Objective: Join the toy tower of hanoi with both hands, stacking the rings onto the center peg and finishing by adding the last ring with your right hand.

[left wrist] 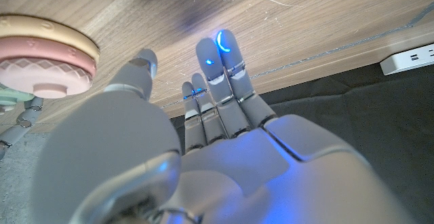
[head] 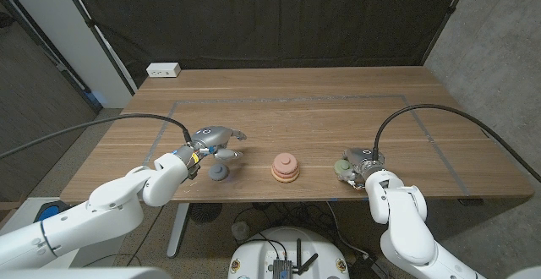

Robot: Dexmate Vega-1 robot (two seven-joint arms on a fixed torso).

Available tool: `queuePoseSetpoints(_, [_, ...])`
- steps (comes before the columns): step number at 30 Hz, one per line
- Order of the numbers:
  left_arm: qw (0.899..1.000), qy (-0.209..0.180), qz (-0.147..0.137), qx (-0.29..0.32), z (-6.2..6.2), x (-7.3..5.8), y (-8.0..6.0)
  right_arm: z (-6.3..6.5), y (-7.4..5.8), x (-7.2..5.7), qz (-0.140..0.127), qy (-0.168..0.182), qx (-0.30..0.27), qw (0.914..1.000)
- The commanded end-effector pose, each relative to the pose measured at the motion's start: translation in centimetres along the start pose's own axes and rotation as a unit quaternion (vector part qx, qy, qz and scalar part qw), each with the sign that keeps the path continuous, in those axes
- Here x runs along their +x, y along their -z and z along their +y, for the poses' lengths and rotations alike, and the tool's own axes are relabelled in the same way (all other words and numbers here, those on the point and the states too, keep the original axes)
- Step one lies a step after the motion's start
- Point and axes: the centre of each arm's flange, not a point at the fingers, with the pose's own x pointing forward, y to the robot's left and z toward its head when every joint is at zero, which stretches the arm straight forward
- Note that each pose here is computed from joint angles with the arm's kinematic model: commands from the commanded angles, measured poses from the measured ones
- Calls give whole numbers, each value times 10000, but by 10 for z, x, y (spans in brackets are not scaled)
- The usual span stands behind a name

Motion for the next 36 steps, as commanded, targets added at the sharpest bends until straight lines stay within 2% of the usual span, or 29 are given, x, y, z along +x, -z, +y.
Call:
queuePoseSetpoints(1, [10000,18,-16,-20,-1,3,1,3,0,1,35,-70,-42,10000])
queuePoseSetpoints(19, [10000,-26,33,-40,0,4,1,-3,5,5,-94,149,63,9998])
queuePoseSetpoints(36, [9999,-81,41,-72,2,3,2,-15,7,-1,-157,400,164,9989])
